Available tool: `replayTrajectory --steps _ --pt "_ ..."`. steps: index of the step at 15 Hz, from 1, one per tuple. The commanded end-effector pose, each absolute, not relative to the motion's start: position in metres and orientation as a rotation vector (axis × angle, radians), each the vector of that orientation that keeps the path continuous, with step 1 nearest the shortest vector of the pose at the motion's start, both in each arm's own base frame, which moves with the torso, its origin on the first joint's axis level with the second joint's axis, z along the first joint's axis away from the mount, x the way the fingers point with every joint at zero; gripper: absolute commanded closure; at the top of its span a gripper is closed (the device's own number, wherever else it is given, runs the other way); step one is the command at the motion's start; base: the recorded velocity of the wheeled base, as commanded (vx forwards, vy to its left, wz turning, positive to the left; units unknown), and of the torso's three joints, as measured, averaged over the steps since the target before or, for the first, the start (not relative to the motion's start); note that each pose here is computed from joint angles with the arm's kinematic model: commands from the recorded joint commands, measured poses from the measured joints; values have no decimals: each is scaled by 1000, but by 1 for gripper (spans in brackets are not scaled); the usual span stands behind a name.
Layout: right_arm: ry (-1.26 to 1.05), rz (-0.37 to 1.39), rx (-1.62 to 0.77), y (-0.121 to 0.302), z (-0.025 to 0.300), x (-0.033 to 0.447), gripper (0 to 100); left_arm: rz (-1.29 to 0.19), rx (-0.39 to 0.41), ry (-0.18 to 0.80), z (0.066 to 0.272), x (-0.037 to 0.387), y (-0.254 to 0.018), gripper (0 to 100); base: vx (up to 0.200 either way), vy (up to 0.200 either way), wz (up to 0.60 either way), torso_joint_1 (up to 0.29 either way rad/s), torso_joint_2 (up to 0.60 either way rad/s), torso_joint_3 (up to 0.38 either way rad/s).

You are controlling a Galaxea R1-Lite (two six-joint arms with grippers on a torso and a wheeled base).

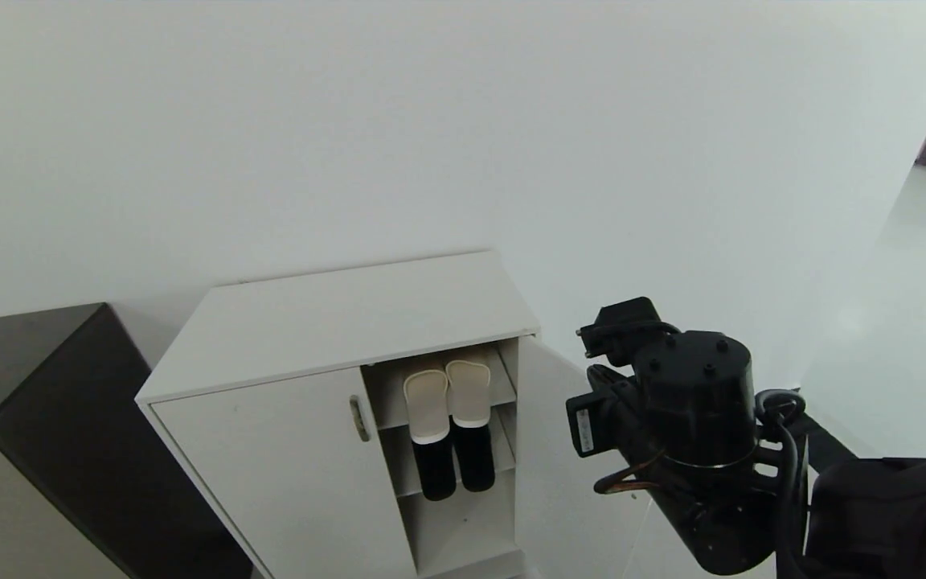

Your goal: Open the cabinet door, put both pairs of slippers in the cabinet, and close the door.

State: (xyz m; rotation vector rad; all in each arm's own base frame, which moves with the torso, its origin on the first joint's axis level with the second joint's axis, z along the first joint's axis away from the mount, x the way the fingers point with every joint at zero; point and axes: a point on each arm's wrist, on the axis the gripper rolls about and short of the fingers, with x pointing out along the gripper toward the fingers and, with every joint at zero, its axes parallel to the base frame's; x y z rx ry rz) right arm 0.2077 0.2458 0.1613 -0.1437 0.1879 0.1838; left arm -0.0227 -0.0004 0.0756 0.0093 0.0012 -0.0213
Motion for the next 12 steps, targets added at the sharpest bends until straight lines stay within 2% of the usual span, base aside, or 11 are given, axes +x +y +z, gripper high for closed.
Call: replayTrajectory --steps 1,4,7,12 --pt "181 149 -142 238 165 216 100 -21 9 3 76 -23 0 100 0 0 0 0 0 0" --pt "134 63 -111 226 187 246 100 -21 9 3 76 -23 0 100 0 0 0 0 0 0" --pt "191 25 -100 219 200 261 100 -21 9 3 76 -23 0 100 0 0 0 0 0 0" --pt "255 94 -9 212 216 274 100 -23 9 3 76 -23 0 100 0 0 0 0 0 0"
